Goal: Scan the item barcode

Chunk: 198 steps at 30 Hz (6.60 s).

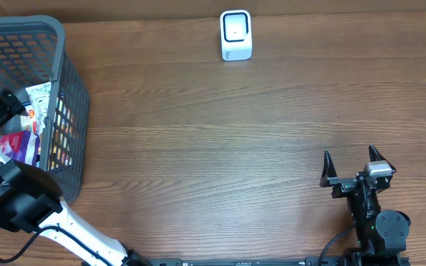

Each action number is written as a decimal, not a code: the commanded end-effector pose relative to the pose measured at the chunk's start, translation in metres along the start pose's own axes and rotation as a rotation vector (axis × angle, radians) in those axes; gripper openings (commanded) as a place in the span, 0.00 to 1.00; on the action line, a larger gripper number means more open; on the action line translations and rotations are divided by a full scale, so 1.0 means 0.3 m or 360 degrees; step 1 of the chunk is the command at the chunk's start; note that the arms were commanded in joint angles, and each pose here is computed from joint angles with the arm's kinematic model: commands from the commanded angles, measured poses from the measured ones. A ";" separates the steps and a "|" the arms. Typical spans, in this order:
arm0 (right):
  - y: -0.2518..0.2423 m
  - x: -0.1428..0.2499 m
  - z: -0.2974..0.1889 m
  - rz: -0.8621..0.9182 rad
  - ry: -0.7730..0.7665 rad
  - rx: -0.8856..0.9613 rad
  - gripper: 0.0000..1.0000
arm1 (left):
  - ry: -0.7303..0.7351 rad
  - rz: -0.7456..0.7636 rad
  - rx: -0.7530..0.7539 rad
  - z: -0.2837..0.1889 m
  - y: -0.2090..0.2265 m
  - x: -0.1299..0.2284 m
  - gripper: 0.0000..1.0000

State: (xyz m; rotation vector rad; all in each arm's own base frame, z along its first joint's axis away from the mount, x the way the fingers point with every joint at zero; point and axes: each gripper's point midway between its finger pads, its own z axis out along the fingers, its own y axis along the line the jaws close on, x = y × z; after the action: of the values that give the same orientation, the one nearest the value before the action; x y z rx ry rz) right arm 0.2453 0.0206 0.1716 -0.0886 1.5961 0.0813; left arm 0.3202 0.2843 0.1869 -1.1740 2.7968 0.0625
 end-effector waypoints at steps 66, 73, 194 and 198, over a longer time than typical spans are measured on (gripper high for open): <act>0.001 0.004 0.001 -0.0002 -0.0009 0.0002 1.00 | -0.0094 0.0476 0.0020 0.370 -0.150 -0.034 0.27; 0.001 0.004 0.001 -0.0002 -0.0009 0.0002 1.00 | -0.0164 0.0384 0.0032 0.322 -0.158 -0.074 0.04; 0.001 0.004 0.001 -0.0002 -0.0009 0.0002 1.00 | -0.1087 0.0505 0.0854 -0.885 -0.461 0.151 0.04; 0.001 0.004 0.001 -0.0002 -0.0009 0.0002 1.00 | -0.0966 0.0740 0.1124 -0.926 -0.628 0.304 0.04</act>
State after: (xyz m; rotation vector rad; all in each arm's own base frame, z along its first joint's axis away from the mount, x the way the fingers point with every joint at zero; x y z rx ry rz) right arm 0.2453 0.0206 0.1716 -0.0883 1.5961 0.0816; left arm 0.3598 0.1236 0.4467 -0.4321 2.1720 -0.1846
